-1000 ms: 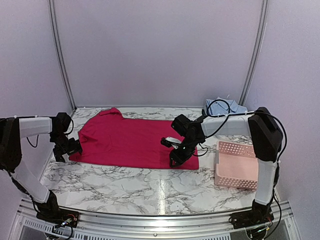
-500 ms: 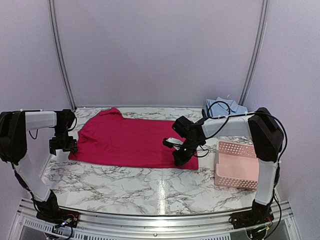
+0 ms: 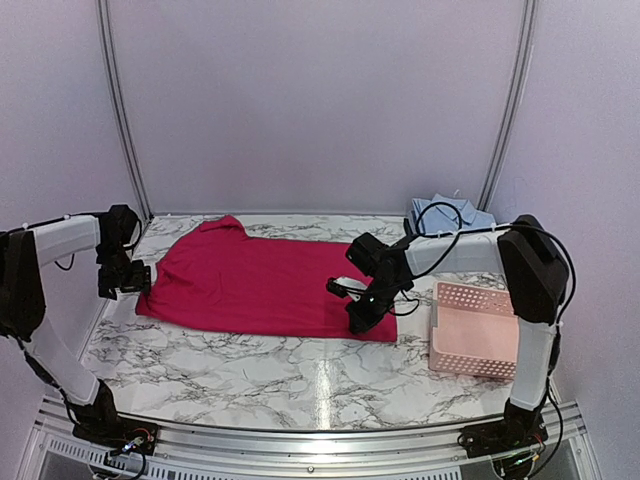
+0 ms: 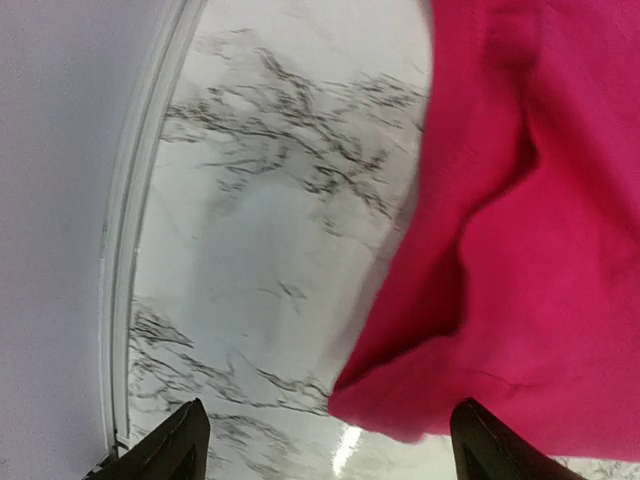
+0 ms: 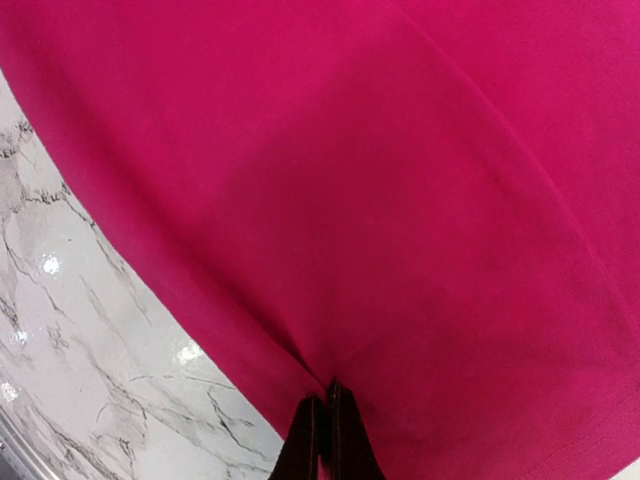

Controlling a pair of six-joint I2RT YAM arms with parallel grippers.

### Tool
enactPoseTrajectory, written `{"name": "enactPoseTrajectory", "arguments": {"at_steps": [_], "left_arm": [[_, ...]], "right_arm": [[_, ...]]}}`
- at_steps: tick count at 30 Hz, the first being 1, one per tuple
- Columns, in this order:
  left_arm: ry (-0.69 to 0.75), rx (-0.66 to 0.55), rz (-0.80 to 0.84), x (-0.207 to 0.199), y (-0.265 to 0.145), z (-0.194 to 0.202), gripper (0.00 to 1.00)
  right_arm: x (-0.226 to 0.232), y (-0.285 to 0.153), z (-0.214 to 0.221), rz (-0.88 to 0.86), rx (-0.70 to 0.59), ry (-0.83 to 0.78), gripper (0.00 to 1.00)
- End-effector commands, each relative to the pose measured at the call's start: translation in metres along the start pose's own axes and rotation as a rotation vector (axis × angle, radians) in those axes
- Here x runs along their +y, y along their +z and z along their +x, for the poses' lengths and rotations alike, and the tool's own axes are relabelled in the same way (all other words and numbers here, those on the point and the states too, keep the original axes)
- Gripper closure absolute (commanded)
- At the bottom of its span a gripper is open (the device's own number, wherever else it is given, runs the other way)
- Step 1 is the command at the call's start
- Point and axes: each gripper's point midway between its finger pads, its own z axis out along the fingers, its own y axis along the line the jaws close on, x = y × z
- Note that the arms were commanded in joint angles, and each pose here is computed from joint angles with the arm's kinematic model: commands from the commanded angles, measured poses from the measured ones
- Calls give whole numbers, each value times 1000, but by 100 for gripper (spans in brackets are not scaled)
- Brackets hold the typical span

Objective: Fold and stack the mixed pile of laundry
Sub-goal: Adjust the 1/3-folded T-shirt at the center of the board.

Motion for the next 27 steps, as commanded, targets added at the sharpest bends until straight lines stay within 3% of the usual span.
{"name": "enactPoseTrajectory", "arguments": {"at_steps": [1,7,10,12,16,20,27], "left_arm": [[127,12,268,-57,-21,21,14],[405,-115,121,-65,-37,43,13],[528,-157,129,-72,-46,45,10],[566,-151,158,-78,-46,44,9],[790,-140,-3,-74,-33,45,7],[854,-122,35,-86,-26,53,4],[1031,-61,-95,-85,-4,70,1]], "right_arm": [[6,-1,4,-48,78,41,100],[-9,-15,-11,-47,32,115,100],[-20,-25,-16,-58,-5,154,100],[-22,-30,-18,-69,-18,162,100],[-20,-32,-19,-89,-28,159,100],[-19,-32,-19,-98,-31,157,100],[-18,-33,-14,-101,-33,159,100]]}}
